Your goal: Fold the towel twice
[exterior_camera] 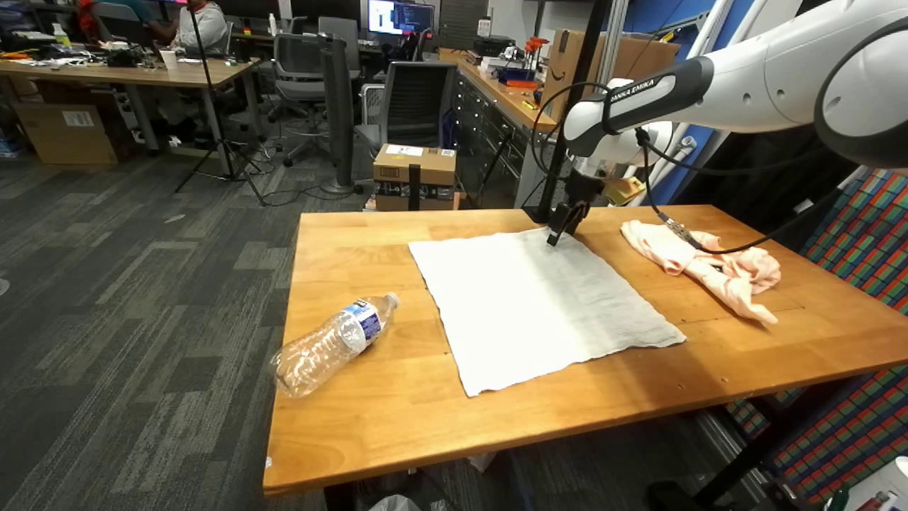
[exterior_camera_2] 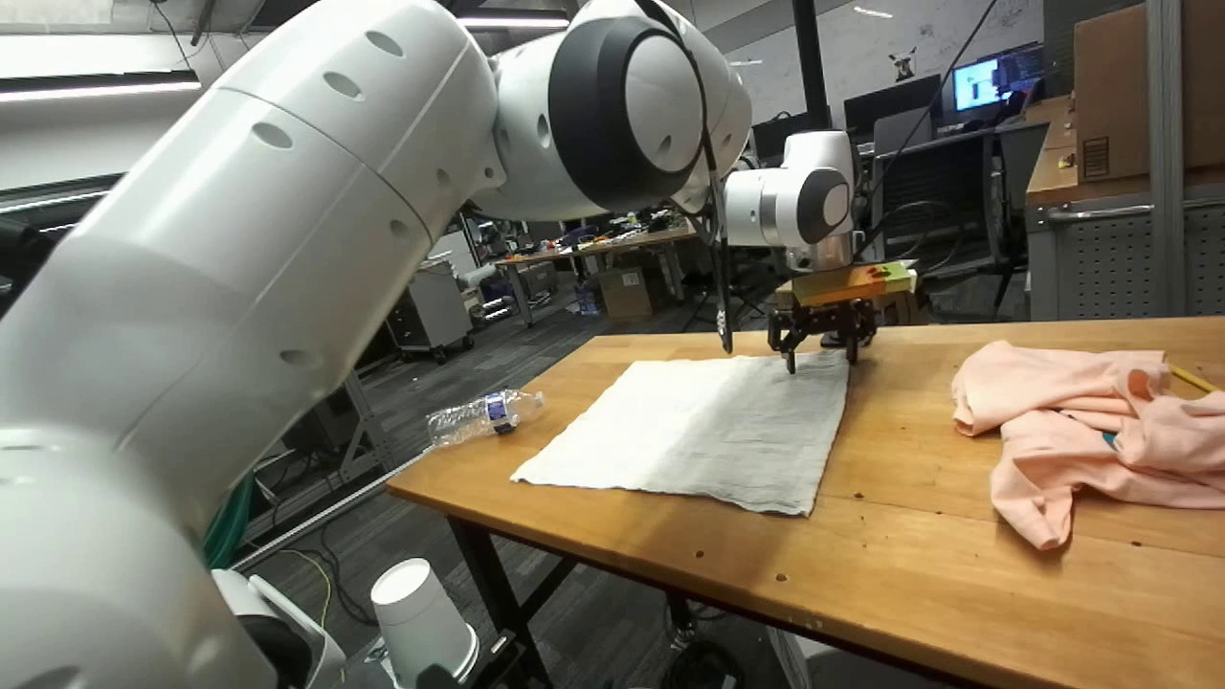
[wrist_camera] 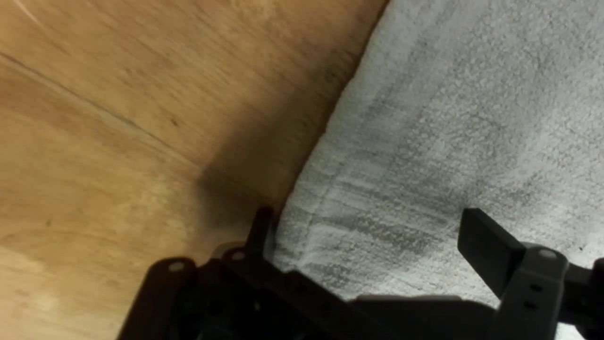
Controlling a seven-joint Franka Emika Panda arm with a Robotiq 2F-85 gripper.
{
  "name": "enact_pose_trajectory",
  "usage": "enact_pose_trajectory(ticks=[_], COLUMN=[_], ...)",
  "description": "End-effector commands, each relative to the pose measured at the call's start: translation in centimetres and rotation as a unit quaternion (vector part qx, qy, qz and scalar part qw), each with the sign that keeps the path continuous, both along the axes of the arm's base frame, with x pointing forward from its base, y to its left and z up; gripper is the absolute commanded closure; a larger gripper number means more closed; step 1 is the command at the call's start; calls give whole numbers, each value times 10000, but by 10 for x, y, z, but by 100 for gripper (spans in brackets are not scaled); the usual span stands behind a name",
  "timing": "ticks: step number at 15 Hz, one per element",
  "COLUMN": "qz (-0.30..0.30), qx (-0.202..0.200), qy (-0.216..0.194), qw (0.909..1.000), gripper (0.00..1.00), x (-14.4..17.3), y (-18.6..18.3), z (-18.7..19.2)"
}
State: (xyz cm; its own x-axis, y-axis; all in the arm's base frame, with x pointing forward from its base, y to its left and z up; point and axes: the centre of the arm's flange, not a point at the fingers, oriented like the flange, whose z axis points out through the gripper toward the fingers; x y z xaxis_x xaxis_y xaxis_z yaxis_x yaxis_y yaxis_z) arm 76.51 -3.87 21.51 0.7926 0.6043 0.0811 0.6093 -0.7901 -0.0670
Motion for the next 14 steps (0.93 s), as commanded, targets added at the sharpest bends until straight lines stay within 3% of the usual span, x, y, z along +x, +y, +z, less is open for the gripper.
enact_pose_trajectory(ticks=[1,3,4,6,14], qz=[120,153,165,187,255], qx=[-134,-169,-192,-232,-390], qy=[64,87,95,96,76], qw=[9998,9997,9996,9995,9989], gripper=[0,2,26,29,91], x=[15,15,15,16,17], y=[3,4,5,5,6], z=[2,2,3,5,11])
